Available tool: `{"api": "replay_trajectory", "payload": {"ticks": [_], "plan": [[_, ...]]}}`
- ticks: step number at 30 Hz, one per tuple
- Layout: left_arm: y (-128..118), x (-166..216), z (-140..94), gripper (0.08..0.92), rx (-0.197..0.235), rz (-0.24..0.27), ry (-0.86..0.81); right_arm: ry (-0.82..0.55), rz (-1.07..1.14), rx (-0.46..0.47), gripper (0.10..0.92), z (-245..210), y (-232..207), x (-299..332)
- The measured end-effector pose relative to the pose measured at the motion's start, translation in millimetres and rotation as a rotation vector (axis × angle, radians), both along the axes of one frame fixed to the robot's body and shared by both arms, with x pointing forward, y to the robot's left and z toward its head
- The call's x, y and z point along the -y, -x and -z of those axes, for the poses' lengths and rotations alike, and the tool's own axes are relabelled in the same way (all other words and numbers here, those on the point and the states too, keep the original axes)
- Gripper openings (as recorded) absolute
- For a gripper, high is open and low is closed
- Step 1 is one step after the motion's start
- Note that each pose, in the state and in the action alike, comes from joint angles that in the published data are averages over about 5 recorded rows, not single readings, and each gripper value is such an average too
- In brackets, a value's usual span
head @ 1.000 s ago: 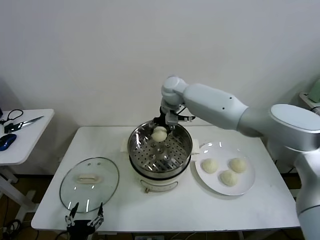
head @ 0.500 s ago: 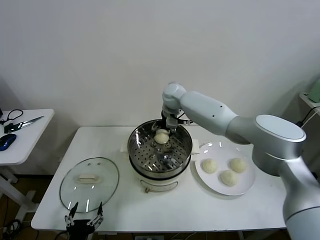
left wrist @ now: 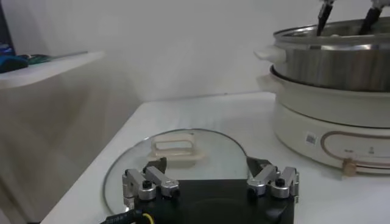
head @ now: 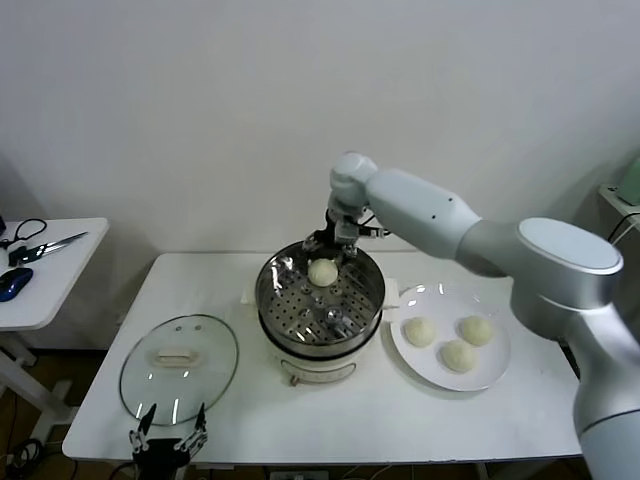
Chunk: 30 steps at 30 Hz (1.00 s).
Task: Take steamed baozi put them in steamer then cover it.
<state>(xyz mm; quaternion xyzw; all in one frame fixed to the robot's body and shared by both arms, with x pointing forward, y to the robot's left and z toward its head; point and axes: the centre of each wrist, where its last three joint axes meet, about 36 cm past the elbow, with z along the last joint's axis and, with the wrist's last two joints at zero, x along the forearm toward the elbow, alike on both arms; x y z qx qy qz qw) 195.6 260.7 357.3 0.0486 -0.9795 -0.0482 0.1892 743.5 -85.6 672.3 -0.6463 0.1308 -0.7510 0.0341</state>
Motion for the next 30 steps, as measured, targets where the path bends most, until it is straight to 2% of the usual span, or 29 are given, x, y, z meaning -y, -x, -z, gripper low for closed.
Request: {"api": "replay_trajectory", "payload": {"ticks": [7, 12, 20, 30], "plan": [[-1, 0, -1, 0.823, 0.001, 0.004, -0.001, -0.051, 0.323, -0.067, 0.823, -57, -2, 82], [-4, -1, -2, 0.823, 0.007, 0.005, -0.001, -0.056, 0.587, -0.105, 0.823, -63, 8, 158], [-7, -1, -4, 0.823, 0.020, 0.009, -0.003, -0.101, 0.929, -0.208, 0.823, -15, 47, 238], [-5, -2, -5, 0.823, 0.019, 0.005, -0.007, -0.115, 1.188, -0.296, 0.823, 65, 84, 247]]}}
